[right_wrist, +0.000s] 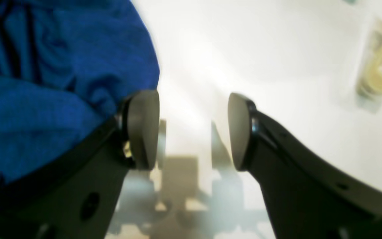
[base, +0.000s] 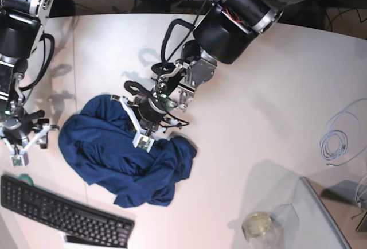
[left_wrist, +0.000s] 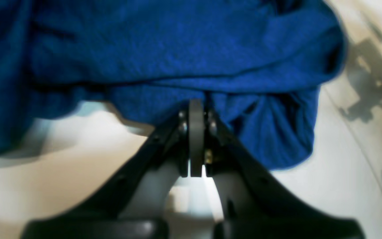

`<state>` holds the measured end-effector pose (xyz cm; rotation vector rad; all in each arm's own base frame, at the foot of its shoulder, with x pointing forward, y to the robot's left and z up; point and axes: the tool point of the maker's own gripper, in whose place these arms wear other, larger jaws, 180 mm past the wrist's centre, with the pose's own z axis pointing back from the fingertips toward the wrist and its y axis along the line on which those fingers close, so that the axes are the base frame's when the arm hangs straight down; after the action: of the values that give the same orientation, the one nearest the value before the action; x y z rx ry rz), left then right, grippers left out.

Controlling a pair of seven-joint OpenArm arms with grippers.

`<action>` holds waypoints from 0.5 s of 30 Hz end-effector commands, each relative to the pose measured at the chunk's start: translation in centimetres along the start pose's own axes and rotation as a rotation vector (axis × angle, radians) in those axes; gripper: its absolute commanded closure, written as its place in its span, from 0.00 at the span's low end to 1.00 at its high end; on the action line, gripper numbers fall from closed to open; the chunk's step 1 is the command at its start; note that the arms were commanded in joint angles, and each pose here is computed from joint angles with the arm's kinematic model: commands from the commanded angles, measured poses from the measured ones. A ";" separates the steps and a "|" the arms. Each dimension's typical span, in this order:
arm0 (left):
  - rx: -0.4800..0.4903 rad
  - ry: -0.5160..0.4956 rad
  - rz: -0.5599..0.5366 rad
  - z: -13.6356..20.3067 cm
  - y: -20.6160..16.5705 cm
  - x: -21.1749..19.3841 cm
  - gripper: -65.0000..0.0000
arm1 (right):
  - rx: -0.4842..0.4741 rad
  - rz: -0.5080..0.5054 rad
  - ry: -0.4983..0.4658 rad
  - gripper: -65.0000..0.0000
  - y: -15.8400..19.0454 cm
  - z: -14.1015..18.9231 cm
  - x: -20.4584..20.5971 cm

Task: Layout the t-shirt on the table in an organized manner, then fold the t-shirt properly
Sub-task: 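Grasp the t-shirt fabric with both grippers and pull it apart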

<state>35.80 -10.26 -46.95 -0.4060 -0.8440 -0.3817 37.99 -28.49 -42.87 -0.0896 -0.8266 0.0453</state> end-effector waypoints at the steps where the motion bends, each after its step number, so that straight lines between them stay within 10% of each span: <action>1: -0.024 -0.046 -0.005 -0.5 -0.8 1.8 1.00 | -0.013 0.003 -0.036 0.53 -0.7 0.3 1.3; 15: -0.015 0.190 -0.015 2.9 1.2 -12.2 1.00 | 0.018 -0.001 0.000 0.54 1.0 0.2 -0.9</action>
<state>29.86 -8.76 -51.09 -0.4850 -0.8410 -0.4177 35.45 -27.18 -45.52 -0.0662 -0.7536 0.0505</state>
